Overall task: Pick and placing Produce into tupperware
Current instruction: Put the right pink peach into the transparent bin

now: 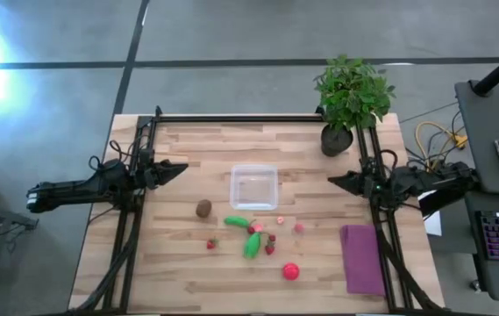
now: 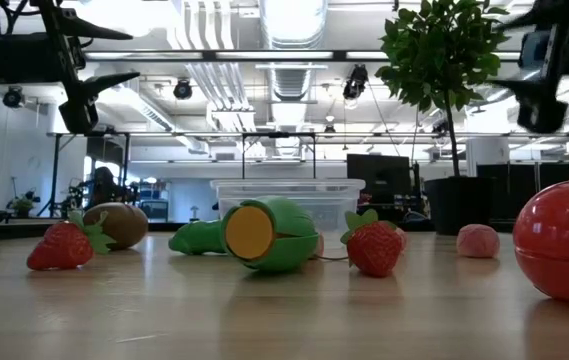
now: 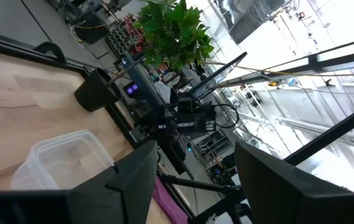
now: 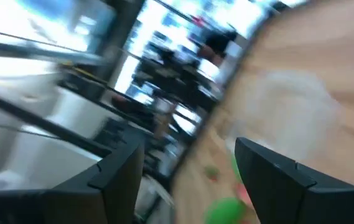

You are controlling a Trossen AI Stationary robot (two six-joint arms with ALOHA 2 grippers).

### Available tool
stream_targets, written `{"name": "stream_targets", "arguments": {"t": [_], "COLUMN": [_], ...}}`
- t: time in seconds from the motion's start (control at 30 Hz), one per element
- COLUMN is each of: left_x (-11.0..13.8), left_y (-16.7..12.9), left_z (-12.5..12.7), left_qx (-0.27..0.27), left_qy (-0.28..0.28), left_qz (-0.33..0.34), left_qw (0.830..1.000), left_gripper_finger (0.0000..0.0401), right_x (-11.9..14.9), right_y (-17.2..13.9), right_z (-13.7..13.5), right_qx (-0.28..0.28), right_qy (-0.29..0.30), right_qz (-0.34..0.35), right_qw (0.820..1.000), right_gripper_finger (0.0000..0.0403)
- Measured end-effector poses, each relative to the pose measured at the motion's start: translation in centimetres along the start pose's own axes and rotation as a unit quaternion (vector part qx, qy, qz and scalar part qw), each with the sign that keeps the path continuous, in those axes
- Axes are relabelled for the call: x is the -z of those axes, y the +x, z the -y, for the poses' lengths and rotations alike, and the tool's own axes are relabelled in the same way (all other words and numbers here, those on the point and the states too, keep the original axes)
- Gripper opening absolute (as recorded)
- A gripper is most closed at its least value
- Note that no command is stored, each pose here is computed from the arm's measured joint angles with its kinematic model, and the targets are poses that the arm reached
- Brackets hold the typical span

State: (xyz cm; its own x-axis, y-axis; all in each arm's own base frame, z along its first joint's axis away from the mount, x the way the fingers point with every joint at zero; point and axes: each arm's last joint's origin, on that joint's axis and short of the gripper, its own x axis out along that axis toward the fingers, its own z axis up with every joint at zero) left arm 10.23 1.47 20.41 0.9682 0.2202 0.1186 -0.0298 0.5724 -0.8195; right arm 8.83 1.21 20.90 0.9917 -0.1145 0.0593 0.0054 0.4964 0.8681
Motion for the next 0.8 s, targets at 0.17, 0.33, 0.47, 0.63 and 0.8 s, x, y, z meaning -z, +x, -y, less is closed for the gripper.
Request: {"name": "stream_targets", "arguments": {"t": [0.17, 0.33, 0.47, 0.63, 0.8], "left_x": [0.0, 0.0, 0.0, 0.0, 0.0], "left_y": [0.0, 0.0, 0.0, 0.0, 0.0], "left_z": [0.0, 0.0, 0.0, 0.0, 0.0], "left_qx": [0.000, 0.000, 0.000, 0.000, 0.000], "left_qy": [0.000, 0.000, 0.000, 0.000, 0.000], "left_qz": [0.000, 0.000, 0.000, 0.000, 0.000], "left_qw": [1.000, 1.000, 1.000, 1.000, 1.000], "left_gripper_finger": [0.0201, 0.0201, 0.0201, 0.0201, 0.0201], "right_x": [-1.9, -3.5, -4.6, -5.8, -7.1], "right_y": [-0.1, 0.0, 0.0, 0.3, 0.5], "right_z": [-3.4, -5.8, -7.7, -10.0, -12.0], "right_qx": [-0.147, -0.186, -0.205, -0.216, -0.189], "right_qy": [-0.116, -0.103, -0.092, -0.086, -0.110], "right_qz": [0.092, 0.157, 0.172, 0.181, 0.219], "right_qw": [0.978, 0.964, 0.959, 0.956, 0.951], "right_gripper_finger": [0.0242, 0.0242, 0.0242, 0.0242, 0.0242]}}
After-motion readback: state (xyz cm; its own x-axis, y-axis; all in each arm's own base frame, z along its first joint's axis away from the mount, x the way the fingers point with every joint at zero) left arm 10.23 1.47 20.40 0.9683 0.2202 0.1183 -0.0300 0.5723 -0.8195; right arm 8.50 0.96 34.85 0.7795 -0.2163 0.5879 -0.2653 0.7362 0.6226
